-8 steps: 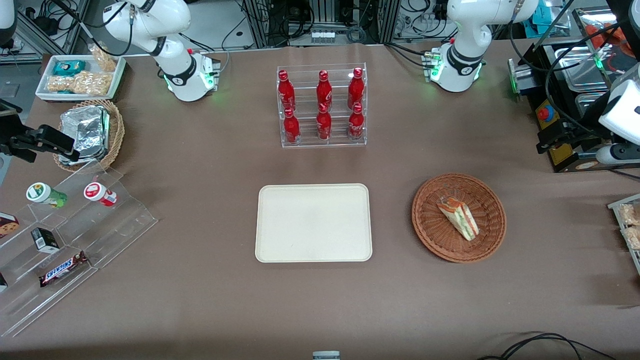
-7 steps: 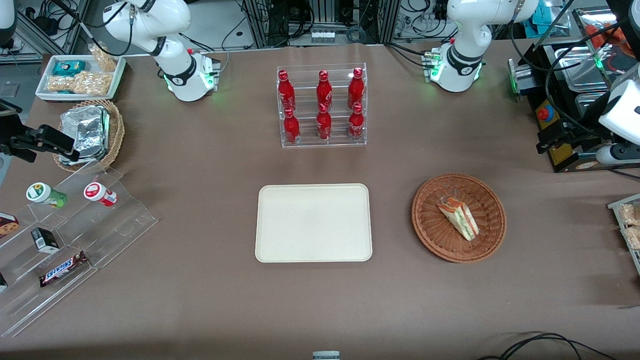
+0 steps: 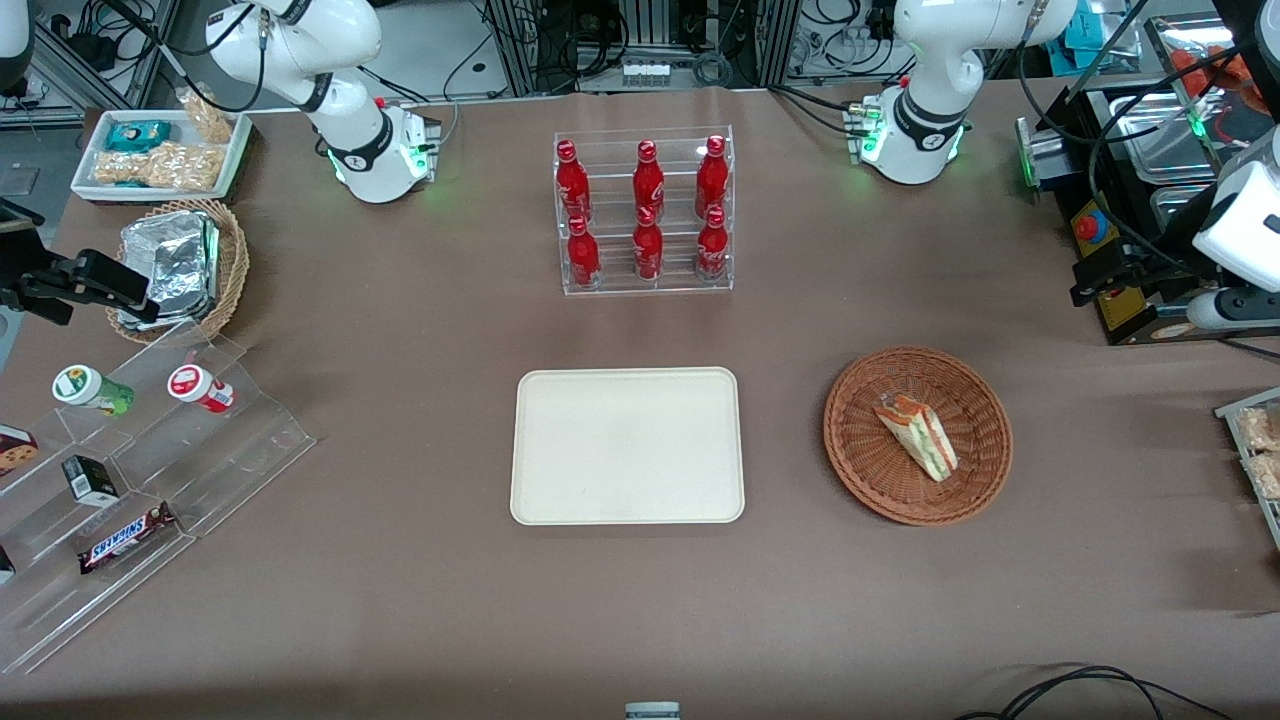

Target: Place sandwich from basket to tray

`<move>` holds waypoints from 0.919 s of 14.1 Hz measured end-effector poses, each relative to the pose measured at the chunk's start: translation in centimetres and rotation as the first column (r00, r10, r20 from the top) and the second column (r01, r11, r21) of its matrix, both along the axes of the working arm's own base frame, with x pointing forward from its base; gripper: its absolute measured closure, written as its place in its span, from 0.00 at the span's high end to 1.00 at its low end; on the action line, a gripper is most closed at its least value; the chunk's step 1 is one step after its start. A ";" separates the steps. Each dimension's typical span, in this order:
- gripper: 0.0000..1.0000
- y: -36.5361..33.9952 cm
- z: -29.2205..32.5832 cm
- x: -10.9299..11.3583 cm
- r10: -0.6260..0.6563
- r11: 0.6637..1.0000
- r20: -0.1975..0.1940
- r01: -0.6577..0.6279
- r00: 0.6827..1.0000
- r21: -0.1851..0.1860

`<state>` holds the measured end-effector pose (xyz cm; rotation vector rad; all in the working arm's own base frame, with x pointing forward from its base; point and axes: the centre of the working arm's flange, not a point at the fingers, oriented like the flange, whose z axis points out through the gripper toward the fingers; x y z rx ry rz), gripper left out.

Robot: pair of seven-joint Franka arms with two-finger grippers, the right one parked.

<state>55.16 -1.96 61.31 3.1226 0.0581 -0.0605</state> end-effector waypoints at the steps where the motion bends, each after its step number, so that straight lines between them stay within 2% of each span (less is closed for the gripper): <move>1: 1.00 0.0 -0.1 0.0 0.000 1.000 -0.002 0.000 1.000 0.000; 5: 1.00 0.0 -0.6 0.1 -0.001 1.000 -0.016 0.001 1.000 0.000; 10: 1.00 -2.3 -6.3 -0.1 -0.040 0.999 -0.099 0.040 0.994 0.003; 11: 1.00 -3.2 -8.6 0.2 -0.046 0.999 -0.100 0.046 0.994 0.004; 13: 1.00 -4.7 -13.8 0.7 -0.035 0.999 -0.074 0.035 0.997 0.007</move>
